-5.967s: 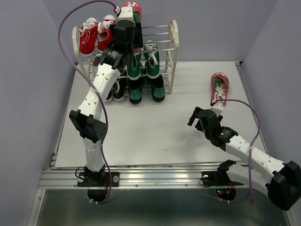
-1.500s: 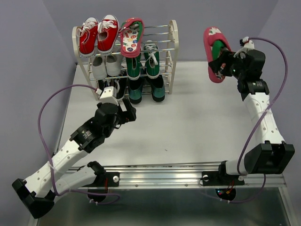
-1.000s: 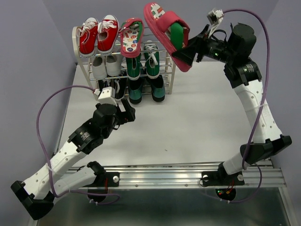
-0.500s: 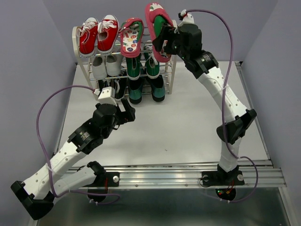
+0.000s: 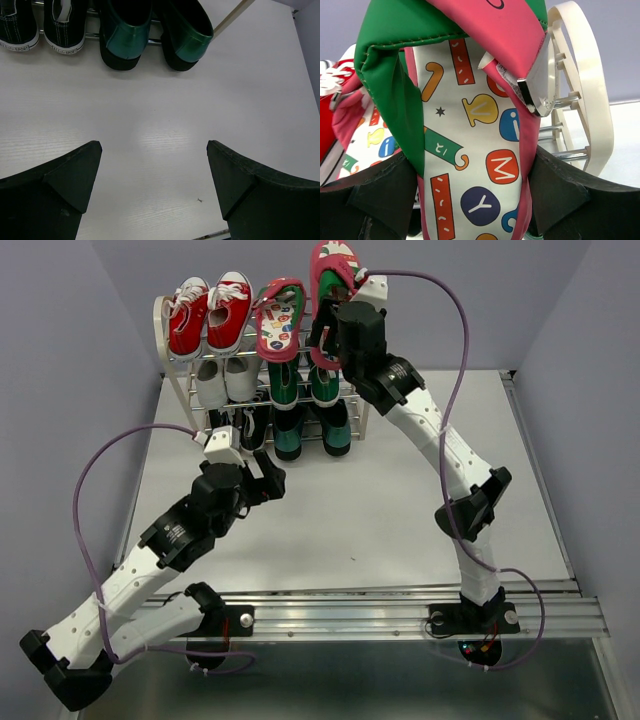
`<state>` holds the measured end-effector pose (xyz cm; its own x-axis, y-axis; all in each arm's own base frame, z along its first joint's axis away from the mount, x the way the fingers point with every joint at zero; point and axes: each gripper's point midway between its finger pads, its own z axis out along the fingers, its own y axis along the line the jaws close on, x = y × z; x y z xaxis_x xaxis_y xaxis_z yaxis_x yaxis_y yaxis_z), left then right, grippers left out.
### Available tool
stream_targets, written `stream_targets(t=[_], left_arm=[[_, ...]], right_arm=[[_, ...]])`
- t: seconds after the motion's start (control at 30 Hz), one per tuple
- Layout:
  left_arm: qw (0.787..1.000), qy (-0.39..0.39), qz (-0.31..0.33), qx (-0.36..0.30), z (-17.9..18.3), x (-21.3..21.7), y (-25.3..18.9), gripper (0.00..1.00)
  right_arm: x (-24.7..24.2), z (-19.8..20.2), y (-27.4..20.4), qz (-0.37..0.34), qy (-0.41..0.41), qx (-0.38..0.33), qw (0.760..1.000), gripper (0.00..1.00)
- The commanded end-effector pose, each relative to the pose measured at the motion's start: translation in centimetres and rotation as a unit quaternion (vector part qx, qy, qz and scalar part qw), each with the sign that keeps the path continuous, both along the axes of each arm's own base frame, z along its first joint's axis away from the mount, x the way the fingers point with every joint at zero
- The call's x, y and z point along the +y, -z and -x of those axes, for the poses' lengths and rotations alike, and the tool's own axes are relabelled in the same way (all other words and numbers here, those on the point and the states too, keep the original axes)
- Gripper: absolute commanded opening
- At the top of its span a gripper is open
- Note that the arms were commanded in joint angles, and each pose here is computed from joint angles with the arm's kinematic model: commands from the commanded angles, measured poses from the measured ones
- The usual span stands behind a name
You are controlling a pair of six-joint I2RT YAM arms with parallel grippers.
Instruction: Place and organize the shoes onto the shoe shelf
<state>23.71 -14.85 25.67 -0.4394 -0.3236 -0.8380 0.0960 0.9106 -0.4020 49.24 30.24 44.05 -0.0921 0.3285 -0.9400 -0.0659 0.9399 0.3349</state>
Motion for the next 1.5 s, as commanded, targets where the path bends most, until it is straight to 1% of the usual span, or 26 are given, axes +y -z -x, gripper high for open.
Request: stream_targets(t=[0.0,0.1,0.2,0.27,0.3,0.33,0.43,0.5,0.57,0.63,0.7,0.73,0.8,0.83,0.9,0.93,1.03,1.07,1.2,1.47], left_arm=[[1.000,-0.004,0.015,-0.016,0.0,0.1,-0.7,0.99],[1.000,-0.003,0.018,-0.018,0.1,0.1,-0.7,0.99],[1.000,-0.004,0.017,-0.016,0.0,0.1,-0.6,0.99],[1.000,-0.003,0.017,-0.016,0.1,0.0,-0.6,0.99],[1.000,-0.002,0.018,-0.016,0.1,0.0,-0.6,0.99],[1.000,-0.002,0.018,-0.016,0.1,0.0,-0.6,0.99],[1.000,-0.004,0.020,-0.015,0.2,0.1,-0.6,0.99],[1.000,0.000,0.023,-0.016,0.3,0.0,-0.6,0.99],[1.000,0.003,0.022,-0.014,0.4,-0.1,-0.4,0.99],[1.000,0.001,0.022,-0.013,0.4,0.0,-0.3,0.99],[1.000,-0.005,0.022,-0.012,0.4,0.2,-0.3,0.99],[1.000,-0.006,0.022,-0.012,0.4,0.2,-0.3,0.99],[1.000,-0.005,0.022,-0.012,0.4,0.2,-0.3,0.99],[1.000,-0.007,0.023,-0.013,0.5,0.3,-0.3,0.99],[1.000,-0.010,0.022,-0.012,0.5,0.3,-0.3,0.99],[1.000,-0.013,0.021,-0.011,0.4,0.4,-0.2,0.99],[1.000,-0.019,0.020,-0.009,0.4,0.6,-0.1,0.99],[1.000,-0.019,0.019,-0.009,0.4,0.6,-0.1,0.99],[0.999,-0.025,0.019,-0.010,0.4,0.8,-0.1,0.99],[1.000,-0.026,0.016,-0.007,0.3,0.8,0.1,0.99]], right_arm=[[-2.2,0.1,-5.9,-0.052,0.064,-0.081,0.993,0.11],[-2.4,0.2,-5.8,-0.046,0.081,-0.084,0.992,0.12],[-2.7,0.1,-5.8,-0.039,0.090,-0.085,0.991,0.19],[-2.6,-0.1,-5.6,-0.033,0.089,-0.086,0.992,0.22],[-2.5,-0.1,-5.7,-0.027,0.085,-0.087,0.992,0.25],[-2.3,-0.1,-5.6,-0.024,0.081,-0.088,0.992,0.31],[-1.4,-0.5,-5.5,-0.002,0.060,-0.095,0.994,0.39],[-1.2,-0.7,-5.3,0.009,0.057,-0.098,0.994,0.47],[-0.7,-0.8,-5.1,0.012,0.045,-0.098,0.994,0.50],[-0.5,-0.8,-4.9,0.008,0.041,-0.096,0.995,0.55],[-0.2,-1.0,-4.7,0.004,0.039,-0.096,0.995,0.56],[-0.2,-1.0,-4.7,0.002,0.039,-0.096,0.995,0.62],[-0.1,-1.1,-4.6,-0.001,0.040,-0.096,0.995,0.64],[-0.1,-1.1,-4.7,-0.003,0.040,-0.096,0.995,0.70],[-0.1,-1.2,-4.7,-0.002,0.040,-0.098,0.994,0.78],[0.0,-1.3,-4.6,-0.001,0.042,-0.098,0.994,0.79],[-0.2,-1.4,-4.5,-0.001,0.047,-0.099,0.994,0.91],[-0.1,-1.4,-4.5,-0.003,0.046,-0.099,0.994,1.00],[0.3,-1.2,-5.3,-0.011,0.034,-0.110,0.993,1.00],[0.5,-0.7,-7.0,-0.003,0.013,-0.139,0.990,1.00]])
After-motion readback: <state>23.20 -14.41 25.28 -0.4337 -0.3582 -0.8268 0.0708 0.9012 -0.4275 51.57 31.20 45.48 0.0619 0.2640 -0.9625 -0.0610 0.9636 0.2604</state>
